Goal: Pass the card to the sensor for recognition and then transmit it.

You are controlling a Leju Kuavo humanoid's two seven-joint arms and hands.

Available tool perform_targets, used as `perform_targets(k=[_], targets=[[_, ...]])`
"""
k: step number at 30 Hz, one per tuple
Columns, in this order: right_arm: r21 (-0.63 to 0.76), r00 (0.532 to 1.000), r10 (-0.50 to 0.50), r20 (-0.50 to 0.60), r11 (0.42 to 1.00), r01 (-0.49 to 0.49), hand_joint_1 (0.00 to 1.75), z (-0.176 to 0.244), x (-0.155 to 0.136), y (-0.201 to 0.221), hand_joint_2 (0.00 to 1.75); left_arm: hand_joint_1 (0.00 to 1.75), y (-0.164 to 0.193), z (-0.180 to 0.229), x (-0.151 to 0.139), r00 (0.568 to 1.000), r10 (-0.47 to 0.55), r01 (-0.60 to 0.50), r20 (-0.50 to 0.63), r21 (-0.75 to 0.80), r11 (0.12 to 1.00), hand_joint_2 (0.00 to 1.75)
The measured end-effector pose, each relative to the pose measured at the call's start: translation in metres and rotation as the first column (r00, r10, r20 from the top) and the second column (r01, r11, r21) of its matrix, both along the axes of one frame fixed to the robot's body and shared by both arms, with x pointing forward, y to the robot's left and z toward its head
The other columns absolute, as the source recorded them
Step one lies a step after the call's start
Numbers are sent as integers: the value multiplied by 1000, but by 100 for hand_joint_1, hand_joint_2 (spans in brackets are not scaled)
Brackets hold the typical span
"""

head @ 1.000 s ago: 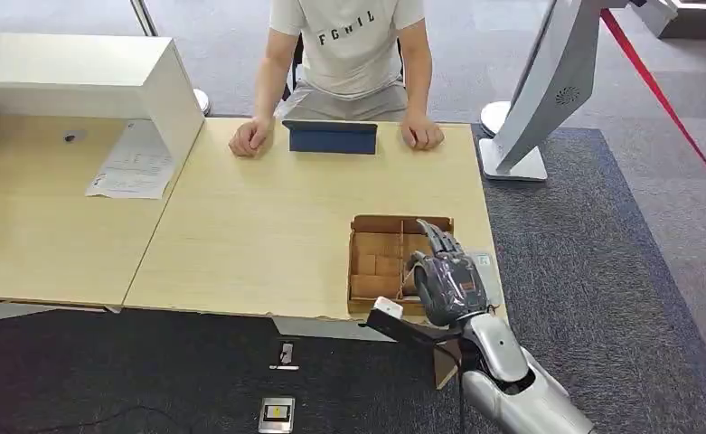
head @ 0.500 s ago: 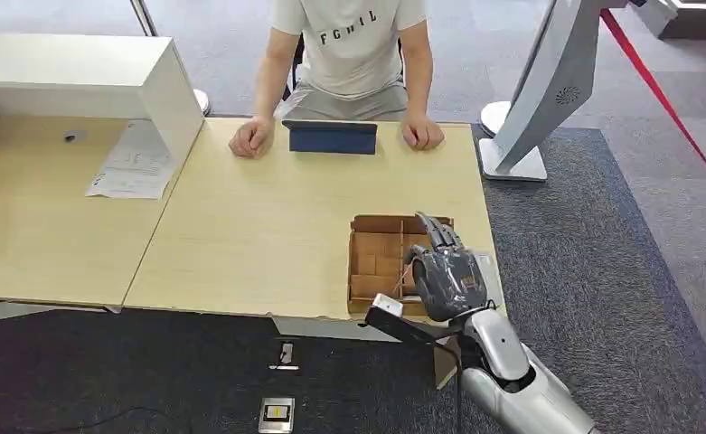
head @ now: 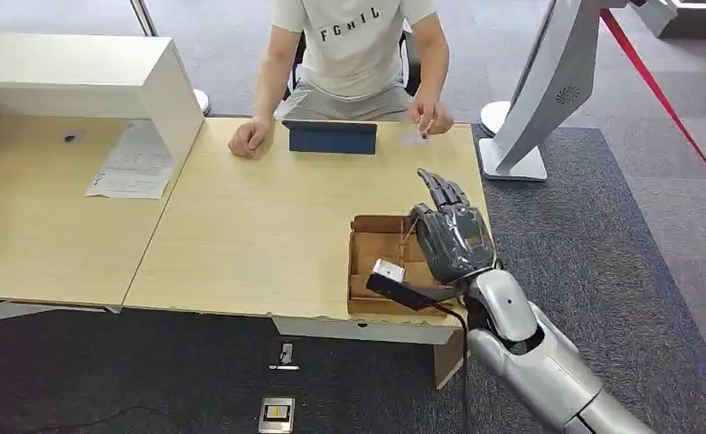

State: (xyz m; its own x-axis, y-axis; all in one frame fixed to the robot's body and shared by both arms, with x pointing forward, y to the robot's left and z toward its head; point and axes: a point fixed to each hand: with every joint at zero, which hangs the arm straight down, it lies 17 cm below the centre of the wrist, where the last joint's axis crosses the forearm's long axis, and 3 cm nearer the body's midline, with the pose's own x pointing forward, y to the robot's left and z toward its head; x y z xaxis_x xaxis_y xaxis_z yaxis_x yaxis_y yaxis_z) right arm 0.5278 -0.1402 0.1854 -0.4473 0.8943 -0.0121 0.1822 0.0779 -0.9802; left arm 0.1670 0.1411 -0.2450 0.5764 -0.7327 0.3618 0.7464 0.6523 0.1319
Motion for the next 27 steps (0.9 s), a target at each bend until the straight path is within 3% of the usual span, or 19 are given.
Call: perform_targets(k=[16, 27], targets=[[-31, 996, -28, 85, 999, 31, 175, 73, 70, -6, 175, 0, 1, 0, 5, 1000, 12, -13, 28, 43, 999, 0], [-85, 993, -100, 55, 991, 104, 175, 75, 100, -17, 175, 0, -1, 1, 5, 999, 22, -23, 24, 37, 999, 0]])
